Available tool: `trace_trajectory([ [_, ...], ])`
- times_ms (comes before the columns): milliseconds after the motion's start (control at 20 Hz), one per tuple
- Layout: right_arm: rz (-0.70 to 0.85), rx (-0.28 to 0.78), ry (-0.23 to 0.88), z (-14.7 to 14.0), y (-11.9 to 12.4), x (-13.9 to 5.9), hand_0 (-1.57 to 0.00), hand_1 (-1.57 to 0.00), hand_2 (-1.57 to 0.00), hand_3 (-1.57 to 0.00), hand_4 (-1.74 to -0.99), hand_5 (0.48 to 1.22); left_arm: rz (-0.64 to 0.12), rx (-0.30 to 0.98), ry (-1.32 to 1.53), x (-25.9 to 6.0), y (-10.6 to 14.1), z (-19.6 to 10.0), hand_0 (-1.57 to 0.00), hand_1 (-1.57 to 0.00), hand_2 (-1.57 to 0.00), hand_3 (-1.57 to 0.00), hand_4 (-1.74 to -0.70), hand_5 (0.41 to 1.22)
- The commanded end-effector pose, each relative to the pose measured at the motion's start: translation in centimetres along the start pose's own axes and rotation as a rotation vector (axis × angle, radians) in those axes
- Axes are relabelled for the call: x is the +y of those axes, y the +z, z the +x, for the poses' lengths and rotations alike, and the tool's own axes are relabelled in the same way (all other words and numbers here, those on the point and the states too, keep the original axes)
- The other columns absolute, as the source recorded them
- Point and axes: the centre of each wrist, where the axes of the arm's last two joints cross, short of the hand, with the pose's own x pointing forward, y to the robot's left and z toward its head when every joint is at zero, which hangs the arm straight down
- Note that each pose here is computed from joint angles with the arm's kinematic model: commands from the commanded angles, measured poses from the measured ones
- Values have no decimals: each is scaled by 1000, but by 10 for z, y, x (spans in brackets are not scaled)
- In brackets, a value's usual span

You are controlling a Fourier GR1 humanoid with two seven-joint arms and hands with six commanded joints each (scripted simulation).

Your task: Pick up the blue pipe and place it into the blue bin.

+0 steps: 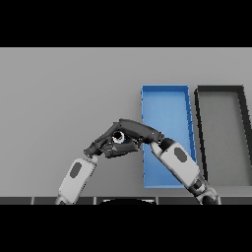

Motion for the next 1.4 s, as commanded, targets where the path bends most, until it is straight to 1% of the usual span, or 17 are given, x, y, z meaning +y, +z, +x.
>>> trace_trajectory([
  [0,2,16,0,2,-2,3,-1561,-1561,-1561,-1553,-1736,1205,-21,-1,-6,1,1,-2,-935,-858,-827,-746,-1372,1221],
  [100,-6,37,-11,4,-4,4,-1565,-1565,-1565,-1559,-1738,1211,-62,25,-40,3,0,0,-598,-549,-529,-477,-1206,1221],
  [150,-12,25,-16,4,-1,6,-1566,-1566,-1566,-1562,-1738,1213,-68,49,-64,4,1,3,-478,-439,-423,-381,-1136,1132],
  [200,-24,34,-6,3,-2,4,-1567,-1567,-1567,-1563,-1739,1214,-60,87,-78,5,-2,5,-383,-351,-338,-305,-1085,1029],
  [300,-25,7,5,8,-1,8,-1568,-1568,-1569,-1566,-1740,1217,-47,125,-64,4,-2,4,-244,-224,-216,-195,-1017,848],
  [400,-35,20,9,5,-1,6,-1569,-1569,-1569,-1568,-1740,1218,-38,147,-43,3,-2,1,-156,-143,-138,-124,-980,704],
  [450,-28,23,8,3,-1,8,-1570,-1570,-1570,-1569,-1740,1219,-32,165,-34,3,1,0,-125,-114,-110,-99,-970,647],
  [550,-30,5,-16,0,-1,10,-1570,-1570,-1570,-1569,-1741,1220,-30,185,-29,4,2,-3,-79,-73,-70,-63,-968,567],
  [650,-39,-11,-33,2,-1,9,-1570,-1570,-1570,-1570,-1741,1220,-24,185,-44,5,4,-6,-50,-46,-45,-40,-947,513],
  [750,-40,6,-105,6,-3,1,-1571,-1571,-1571,-1570,-1741,1220,-16,185,-49,2,2,-7,-32,-29,-28,-25,-928,484],
  [800,-48,-4,-116,13,-4,-6,-1571,-1571,-1571,-1570,-1741,1221,-9,181,-54,3,1,-4,-25,-23,-22,-20,-922,482],
  [900,-58,-17,-180,27,-5,-12,-1571,-1571,-1571,-1571,-1741,1221,-22,190,-55,2,2,-5,-16,-14,-14,-12,-913,470],
  [950,-58,-54,-188,40,-4,-17,-1571,-1571,-1571,-1571,-1741,1221,-24,215,-56,2,3,-9,-12,-11,-11,-10,-909,464],
  [1050,-53,-106,-210,61,-5,-33,-1571,-1571,-1571,-1571,-1741,1221,-31,207,-53,2,1,-7,-8,-7,-7,-6,-907,450],
  [1150,-38,-160,-194,84,-10,-52,-1571,-1571,-1571,-1571,-1741,1221,-30,217,-48,1,2,-8,-5,-4,-4,-3,-906,441],
  [1200,-63,-189,-202,92,-11,-64,-1571,-1571,-1571,-1571,-1741,1221,-33,219,-39,0,2,-6,-3,-3,-3,-3,-906,437],
  [1350,-245,-234,-146,120,-5,-97,-1571,-1571,-1571,-1571,-1741,1221,-30,240,-43,2,2,-4,-1,-1,-1,-1,-902,432],
])
